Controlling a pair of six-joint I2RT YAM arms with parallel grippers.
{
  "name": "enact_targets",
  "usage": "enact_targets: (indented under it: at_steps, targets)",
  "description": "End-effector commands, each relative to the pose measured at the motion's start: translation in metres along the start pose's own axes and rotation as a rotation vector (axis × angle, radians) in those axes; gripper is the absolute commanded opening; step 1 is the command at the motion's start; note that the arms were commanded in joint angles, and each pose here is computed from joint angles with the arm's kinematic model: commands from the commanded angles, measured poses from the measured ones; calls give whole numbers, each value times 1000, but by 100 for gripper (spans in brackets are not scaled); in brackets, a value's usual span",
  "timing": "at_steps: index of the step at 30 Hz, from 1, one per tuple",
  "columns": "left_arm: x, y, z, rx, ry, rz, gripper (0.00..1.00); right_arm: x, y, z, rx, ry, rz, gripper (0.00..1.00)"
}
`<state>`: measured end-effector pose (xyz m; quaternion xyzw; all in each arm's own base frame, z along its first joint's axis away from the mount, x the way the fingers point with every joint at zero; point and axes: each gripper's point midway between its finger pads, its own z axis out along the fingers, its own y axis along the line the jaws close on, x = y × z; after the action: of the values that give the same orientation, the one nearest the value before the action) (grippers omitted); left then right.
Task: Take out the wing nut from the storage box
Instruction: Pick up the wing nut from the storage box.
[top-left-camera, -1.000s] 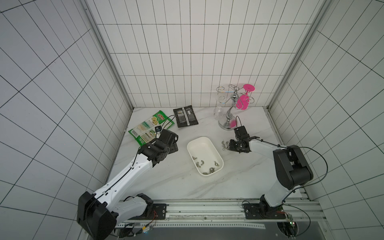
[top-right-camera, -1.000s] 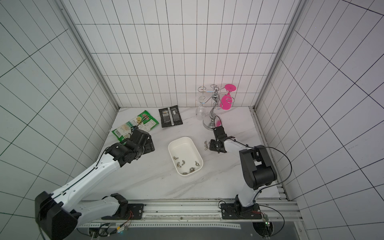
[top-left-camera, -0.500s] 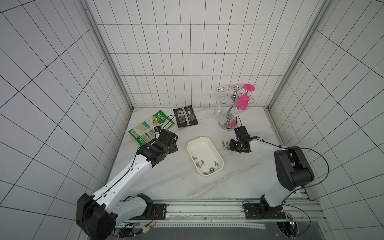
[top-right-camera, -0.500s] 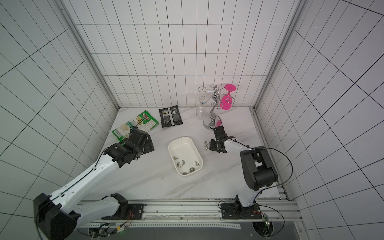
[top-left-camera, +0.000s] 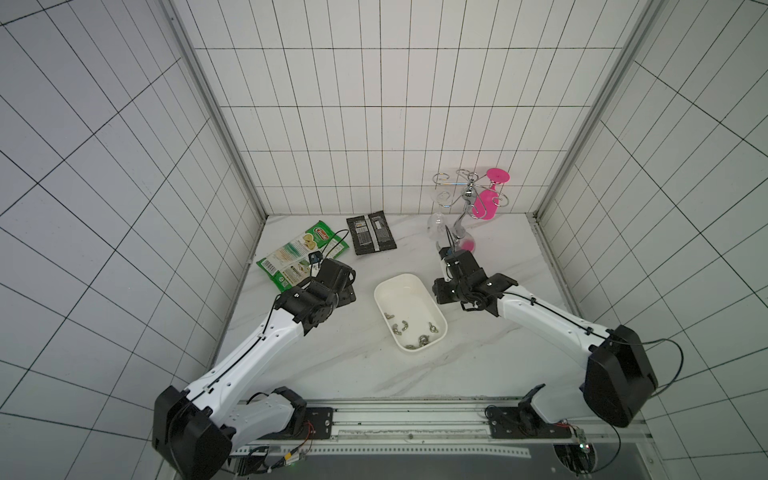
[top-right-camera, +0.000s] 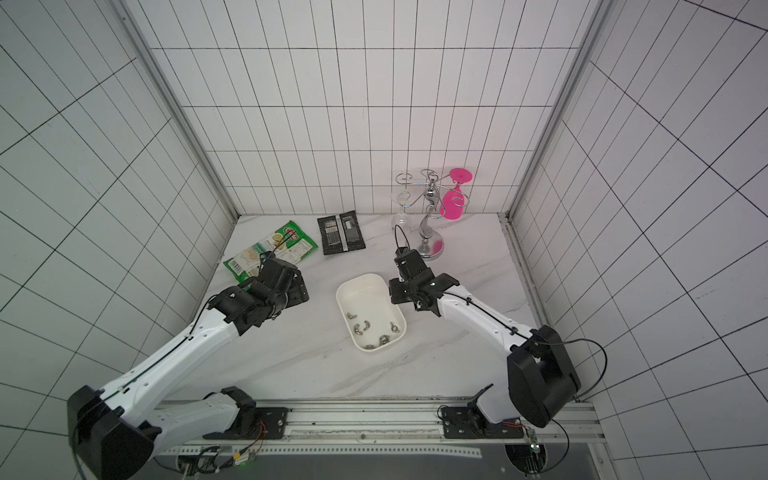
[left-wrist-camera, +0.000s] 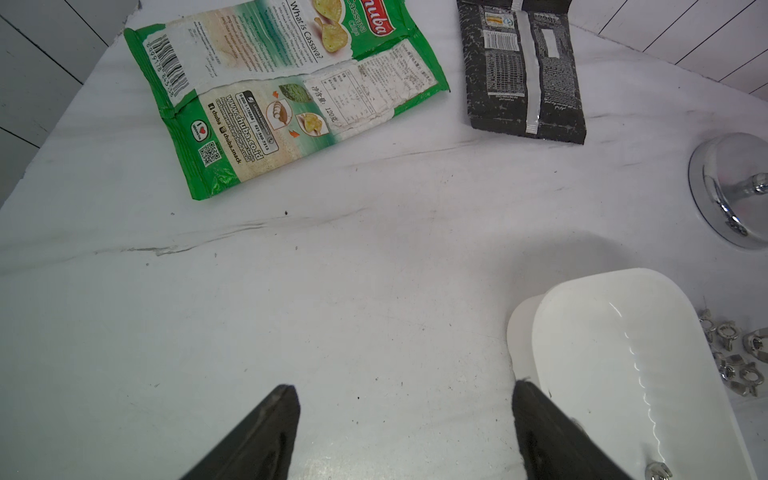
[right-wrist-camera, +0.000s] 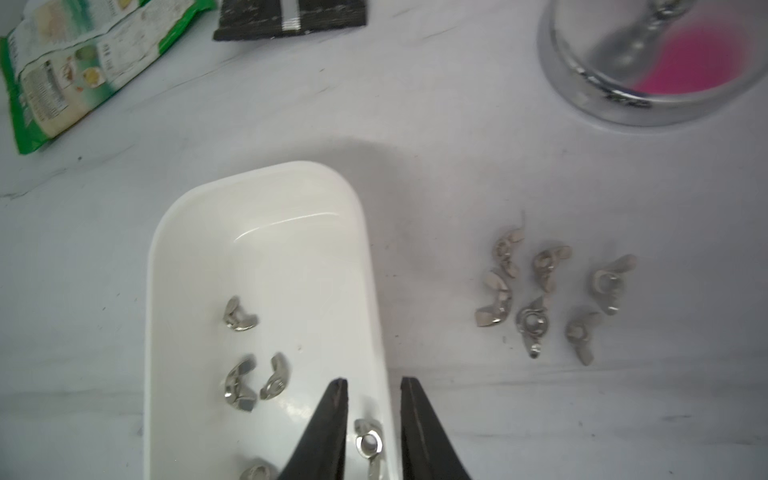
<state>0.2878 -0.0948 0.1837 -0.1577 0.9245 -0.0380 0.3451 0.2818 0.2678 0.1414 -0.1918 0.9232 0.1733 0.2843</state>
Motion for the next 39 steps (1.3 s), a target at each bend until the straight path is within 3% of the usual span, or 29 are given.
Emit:
enact_targets:
  at_steps: [1, 9, 26, 34, 39]
  targets:
    - [-13, -7, -6, 23, -39, -19, 84, 24, 34, 3, -85, 91, -76, 27]
    - [-10, -7, -5, 26, -28, -17, 84, 64, 72, 33, -121, 216, -193, 29]
    - [-14, -6, -9, 18, -40, -9, 84, 77, 62, 87, -9, 299, -221, 35]
    - [-14, -4, -11, 13, -44, -9, 84, 92, 54, 100, -1, 356, -200, 31]
    - [-14, -5, -11, 17, -41, -11, 84, 92, 47, 104, 24, 353, -185, 19]
